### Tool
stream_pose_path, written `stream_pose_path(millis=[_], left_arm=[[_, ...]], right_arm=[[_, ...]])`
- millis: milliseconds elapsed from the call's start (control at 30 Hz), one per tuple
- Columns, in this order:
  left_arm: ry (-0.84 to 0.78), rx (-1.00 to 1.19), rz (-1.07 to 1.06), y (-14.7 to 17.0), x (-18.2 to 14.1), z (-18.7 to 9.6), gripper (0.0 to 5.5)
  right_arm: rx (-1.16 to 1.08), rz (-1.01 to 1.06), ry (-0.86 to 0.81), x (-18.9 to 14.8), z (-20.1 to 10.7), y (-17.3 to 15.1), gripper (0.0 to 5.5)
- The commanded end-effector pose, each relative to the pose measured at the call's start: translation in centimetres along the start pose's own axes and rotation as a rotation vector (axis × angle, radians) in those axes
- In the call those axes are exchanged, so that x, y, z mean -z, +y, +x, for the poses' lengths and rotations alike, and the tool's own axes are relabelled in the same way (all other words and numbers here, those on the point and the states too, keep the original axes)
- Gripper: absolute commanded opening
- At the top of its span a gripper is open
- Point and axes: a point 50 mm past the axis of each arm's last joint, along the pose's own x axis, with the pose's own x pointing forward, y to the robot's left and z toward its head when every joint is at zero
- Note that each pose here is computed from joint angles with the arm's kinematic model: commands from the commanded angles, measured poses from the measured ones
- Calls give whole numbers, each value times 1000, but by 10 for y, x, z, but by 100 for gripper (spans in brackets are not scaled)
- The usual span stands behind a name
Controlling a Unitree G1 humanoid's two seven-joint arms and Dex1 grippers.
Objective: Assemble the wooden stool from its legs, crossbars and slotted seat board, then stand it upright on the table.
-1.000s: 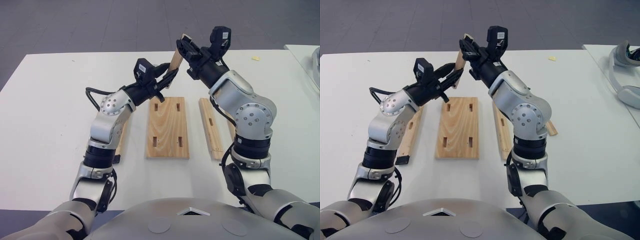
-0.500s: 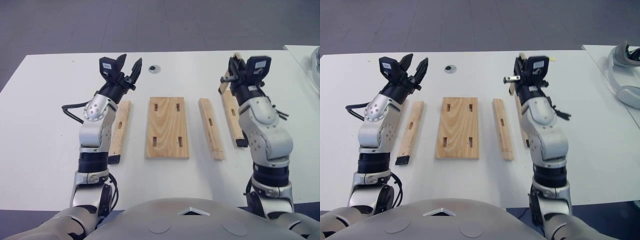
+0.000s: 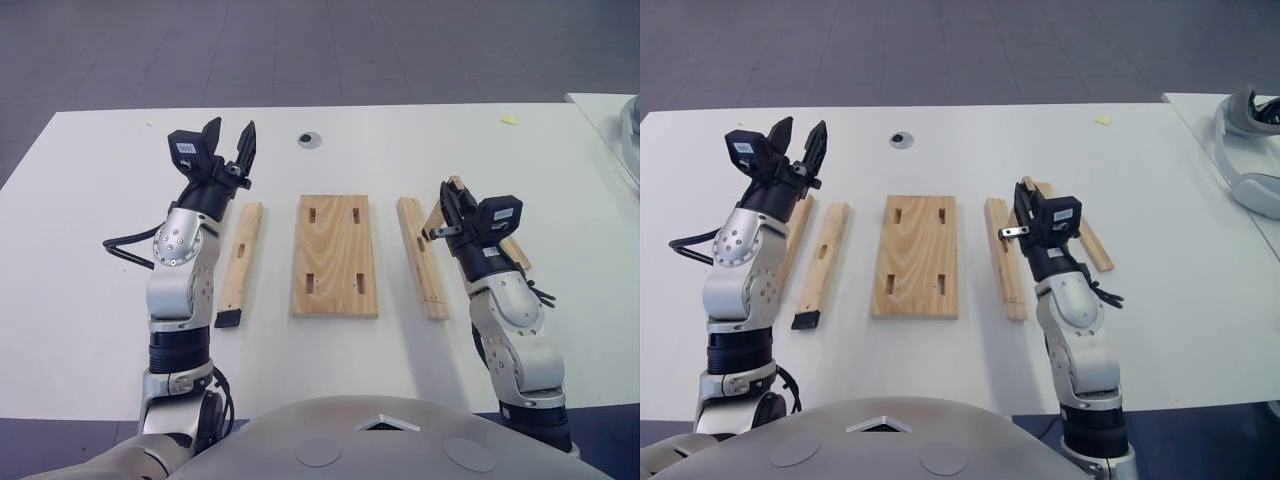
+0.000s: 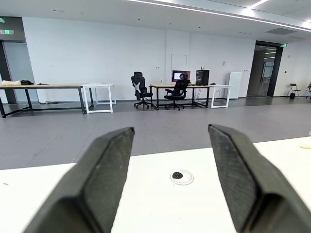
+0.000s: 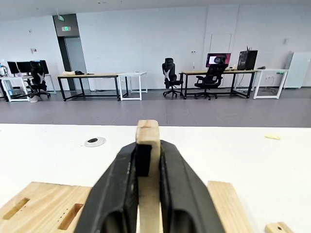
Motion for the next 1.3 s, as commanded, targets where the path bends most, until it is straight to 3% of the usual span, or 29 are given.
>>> stream_pose_path(millis=[33, 467, 1300], left_arm=[[23, 14, 7, -5, 2, -1, 281], [41, 4, 32, 1, 0, -9, 281], [54, 31, 59, 4, 0, -7, 281]], right_arm=[[68, 65, -4, 8, 4, -9, 42], [49, -18, -28, 6, -13, 1, 42], [46, -33, -56, 15, -7, 9, 42]])
